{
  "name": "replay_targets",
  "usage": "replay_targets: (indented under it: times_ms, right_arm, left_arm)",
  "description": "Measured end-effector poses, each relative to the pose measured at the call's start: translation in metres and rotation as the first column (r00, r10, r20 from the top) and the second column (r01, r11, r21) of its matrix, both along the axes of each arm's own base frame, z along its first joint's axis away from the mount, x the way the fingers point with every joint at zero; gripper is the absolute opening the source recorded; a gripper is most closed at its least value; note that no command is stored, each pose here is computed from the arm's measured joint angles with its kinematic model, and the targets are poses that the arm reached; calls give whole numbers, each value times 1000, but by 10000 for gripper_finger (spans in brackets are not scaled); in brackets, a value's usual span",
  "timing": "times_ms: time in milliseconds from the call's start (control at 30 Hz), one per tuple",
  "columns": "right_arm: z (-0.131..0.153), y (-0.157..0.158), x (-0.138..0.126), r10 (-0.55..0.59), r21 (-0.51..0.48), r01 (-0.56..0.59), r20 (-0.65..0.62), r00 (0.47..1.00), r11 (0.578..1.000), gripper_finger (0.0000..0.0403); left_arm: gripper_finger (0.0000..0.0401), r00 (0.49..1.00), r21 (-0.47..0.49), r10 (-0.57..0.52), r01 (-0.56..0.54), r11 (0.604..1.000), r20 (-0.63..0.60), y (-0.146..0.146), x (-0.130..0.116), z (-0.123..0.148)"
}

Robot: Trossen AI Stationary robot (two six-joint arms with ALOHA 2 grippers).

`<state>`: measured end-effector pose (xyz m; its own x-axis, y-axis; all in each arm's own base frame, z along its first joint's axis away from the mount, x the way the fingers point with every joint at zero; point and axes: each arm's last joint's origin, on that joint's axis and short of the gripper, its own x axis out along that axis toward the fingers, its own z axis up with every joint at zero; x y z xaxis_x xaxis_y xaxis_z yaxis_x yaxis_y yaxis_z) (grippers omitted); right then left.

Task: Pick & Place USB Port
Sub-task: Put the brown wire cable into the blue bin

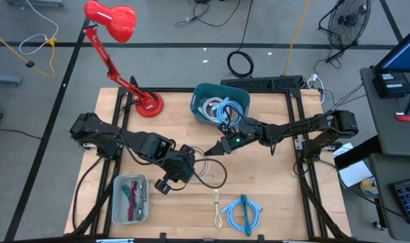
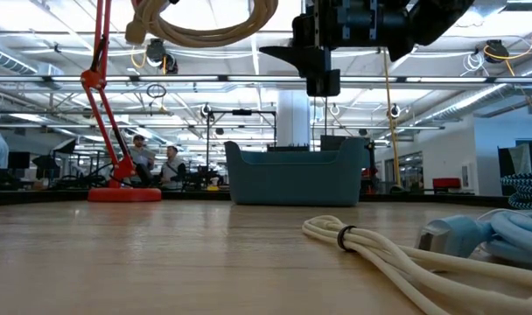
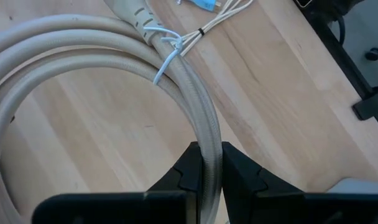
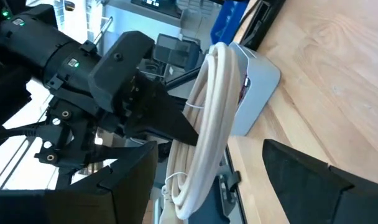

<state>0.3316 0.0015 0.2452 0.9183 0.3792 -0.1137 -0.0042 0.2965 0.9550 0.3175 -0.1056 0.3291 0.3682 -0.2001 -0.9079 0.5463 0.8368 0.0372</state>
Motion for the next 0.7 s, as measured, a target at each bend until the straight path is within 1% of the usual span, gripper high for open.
replay_targets:
  times_ms: [433, 700]
  right_arm:
    - [1, 0, 0, -8, 10, 8, 1, 1000, 1000, 281]
    - [1, -1, 0, -27, 3, 27, 7, 1000, 1000, 281]
  left_arm:
    - [35, 1000, 9, 17, -17, 1000, 10, 13, 5, 0]
    - [35, 999, 11, 19, -19, 1000, 45, 22, 10, 1]
